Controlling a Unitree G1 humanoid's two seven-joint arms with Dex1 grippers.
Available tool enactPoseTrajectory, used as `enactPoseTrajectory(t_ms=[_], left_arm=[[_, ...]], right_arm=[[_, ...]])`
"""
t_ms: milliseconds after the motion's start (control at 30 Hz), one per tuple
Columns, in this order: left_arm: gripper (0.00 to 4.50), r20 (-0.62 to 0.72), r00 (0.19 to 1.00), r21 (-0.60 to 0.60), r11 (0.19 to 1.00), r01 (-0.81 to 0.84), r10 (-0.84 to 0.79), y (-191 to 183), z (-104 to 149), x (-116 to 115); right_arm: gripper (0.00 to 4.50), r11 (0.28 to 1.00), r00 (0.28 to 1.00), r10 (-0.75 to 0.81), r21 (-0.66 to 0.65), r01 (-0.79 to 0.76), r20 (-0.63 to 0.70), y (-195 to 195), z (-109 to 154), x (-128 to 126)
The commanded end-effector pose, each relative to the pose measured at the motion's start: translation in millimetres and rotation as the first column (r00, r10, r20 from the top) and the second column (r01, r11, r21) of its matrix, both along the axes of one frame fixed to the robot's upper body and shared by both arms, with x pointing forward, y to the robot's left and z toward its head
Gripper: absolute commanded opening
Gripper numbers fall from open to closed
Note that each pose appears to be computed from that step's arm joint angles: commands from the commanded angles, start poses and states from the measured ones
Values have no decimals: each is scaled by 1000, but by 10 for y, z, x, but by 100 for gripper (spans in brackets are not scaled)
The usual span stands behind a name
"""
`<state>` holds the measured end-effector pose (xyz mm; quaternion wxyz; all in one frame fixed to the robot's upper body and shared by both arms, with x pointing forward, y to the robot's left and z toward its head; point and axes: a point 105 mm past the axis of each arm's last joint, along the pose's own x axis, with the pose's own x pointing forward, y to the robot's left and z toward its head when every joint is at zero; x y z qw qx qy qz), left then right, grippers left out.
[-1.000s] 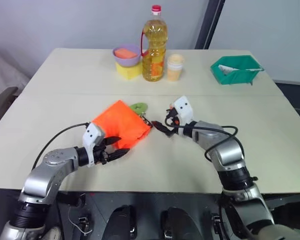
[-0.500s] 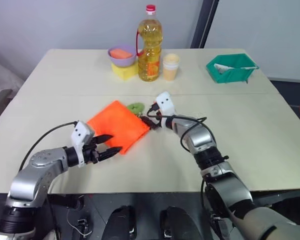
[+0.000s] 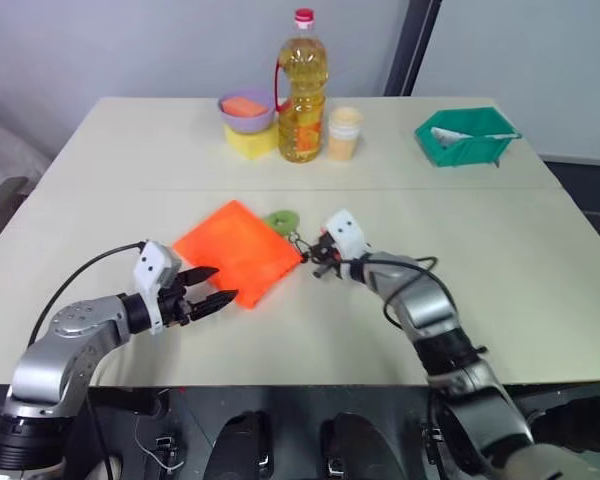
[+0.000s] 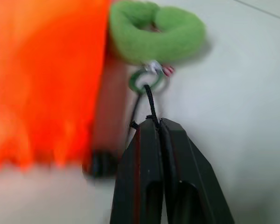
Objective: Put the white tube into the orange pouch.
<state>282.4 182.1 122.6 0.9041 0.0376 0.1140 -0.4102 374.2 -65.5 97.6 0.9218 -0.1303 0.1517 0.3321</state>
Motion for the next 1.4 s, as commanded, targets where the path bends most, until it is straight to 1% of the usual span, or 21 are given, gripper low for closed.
enactPoseTrajectory(t_ms=[33,100,167,233,300,400,533,633,733,833,933,1033,1200,1267,1300,1333,1367,1400], left_arm=[[348,68,998,0,1000,-6,6,8,144,41],[348,68,998,6,1000,0,-1,-4,133,48],[348,68,998,7,1000,7,-7,-16,126,56],[348,67,998,6,1000,19,-19,-42,128,81],[348,68,997,7,1000,27,-27,-60,130,98],[348,69,997,14,999,42,-43,-89,123,114],[348,72,996,10,999,49,-50,-112,125,114],[348,71,996,6,999,54,-54,-126,121,93],[348,66,996,1,998,65,-65,-144,114,57],[348,63,995,-3,997,78,-78,-167,107,24],[348,62,995,-2,997,81,-81,-181,96,20],[348,60,995,-4,996,84,-84,-195,91,8],[348,56,995,-6,996,86,-86,-204,83,-7],[348,56,995,-7,996,85,-84,-202,84,-9],[348,56,995,-7,996,84,-83,-201,84,-10],[348,56,995,-7,997,82,-82,-199,85,-9],[348,57,995,-6,997,78,-77,-191,85,-8],[348,58,996,-5,997,74,-73,-184,85,-7]], right_arm=[[5,1000,1000,-11,-14,11,9,-379,117,-328],[5,1000,1000,-6,-28,6,-8,-506,113,-491],[5,999,1000,11,-35,-12,-16,-536,128,-600],[5,996,997,70,-56,-71,-14,-527,147,-743],[5,990,993,120,-69,-121,-15,-498,155,-825],[91,982,983,181,-54,-182,-20,-431,207,-880],[289,994,990,105,-23,-103,94,-450,444,-660],[289,998,987,64,-24,-61,148,-481,528,-493],[289,999,986,32,-19,-29,163,-493,532,-349],[289,998,989,-58,13,57,135,-526,480,-86],[289,992,990,-115,61,110,84,-506,418,78],[289,989,993,-119,97,116,27,-432,355,147],[289,990,996,-84,106,89,-43,-296,243,171],[237,991,995,-81,101,87,-57,-273,207,177],[200,992,995,-79,96,84,-57,-269,199,176],[145,992,995,-77,94,82,-58,-265,197,175],[108,992,996,-73,98,78,-60,-259,201,165],[58,992,996,-69,102,75,-61,-255,208,154]])
